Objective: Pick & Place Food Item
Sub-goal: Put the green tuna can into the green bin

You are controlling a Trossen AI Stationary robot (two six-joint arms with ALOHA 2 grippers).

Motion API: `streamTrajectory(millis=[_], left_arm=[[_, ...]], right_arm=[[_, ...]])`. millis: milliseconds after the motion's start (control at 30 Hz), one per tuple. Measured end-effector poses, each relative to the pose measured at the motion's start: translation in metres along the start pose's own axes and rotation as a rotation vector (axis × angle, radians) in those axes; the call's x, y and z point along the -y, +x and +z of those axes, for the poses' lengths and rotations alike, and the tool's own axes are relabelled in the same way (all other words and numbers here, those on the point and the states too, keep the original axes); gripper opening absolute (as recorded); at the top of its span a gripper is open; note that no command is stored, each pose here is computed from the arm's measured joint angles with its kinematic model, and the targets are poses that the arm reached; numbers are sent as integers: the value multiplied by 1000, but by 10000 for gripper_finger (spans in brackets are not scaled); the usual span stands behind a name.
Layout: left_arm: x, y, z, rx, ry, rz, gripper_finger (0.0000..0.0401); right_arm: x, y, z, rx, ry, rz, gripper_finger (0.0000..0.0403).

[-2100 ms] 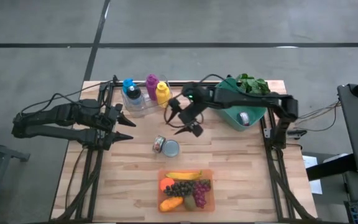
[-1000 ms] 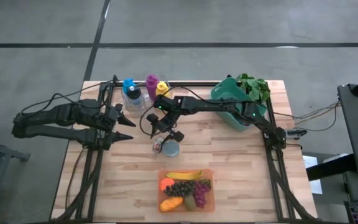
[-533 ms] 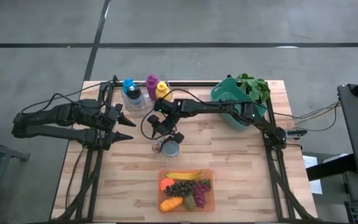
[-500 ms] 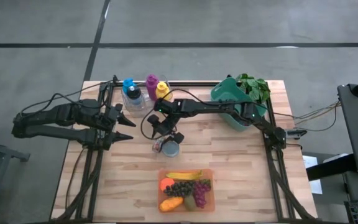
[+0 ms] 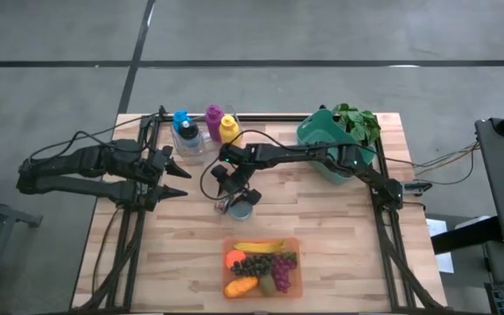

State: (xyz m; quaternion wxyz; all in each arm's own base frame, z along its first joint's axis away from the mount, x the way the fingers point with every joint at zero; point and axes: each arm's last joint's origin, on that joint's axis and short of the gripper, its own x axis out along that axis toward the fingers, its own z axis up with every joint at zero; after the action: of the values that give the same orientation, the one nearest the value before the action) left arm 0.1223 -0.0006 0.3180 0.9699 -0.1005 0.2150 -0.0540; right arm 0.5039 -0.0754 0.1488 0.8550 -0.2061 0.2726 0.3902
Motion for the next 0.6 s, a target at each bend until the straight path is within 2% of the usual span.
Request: streamTrajectory(millis=[600], left_arm=[[0,0,0,0,0,1,275]], right_arm=[[2,4,5,11,-9,-51,262]])
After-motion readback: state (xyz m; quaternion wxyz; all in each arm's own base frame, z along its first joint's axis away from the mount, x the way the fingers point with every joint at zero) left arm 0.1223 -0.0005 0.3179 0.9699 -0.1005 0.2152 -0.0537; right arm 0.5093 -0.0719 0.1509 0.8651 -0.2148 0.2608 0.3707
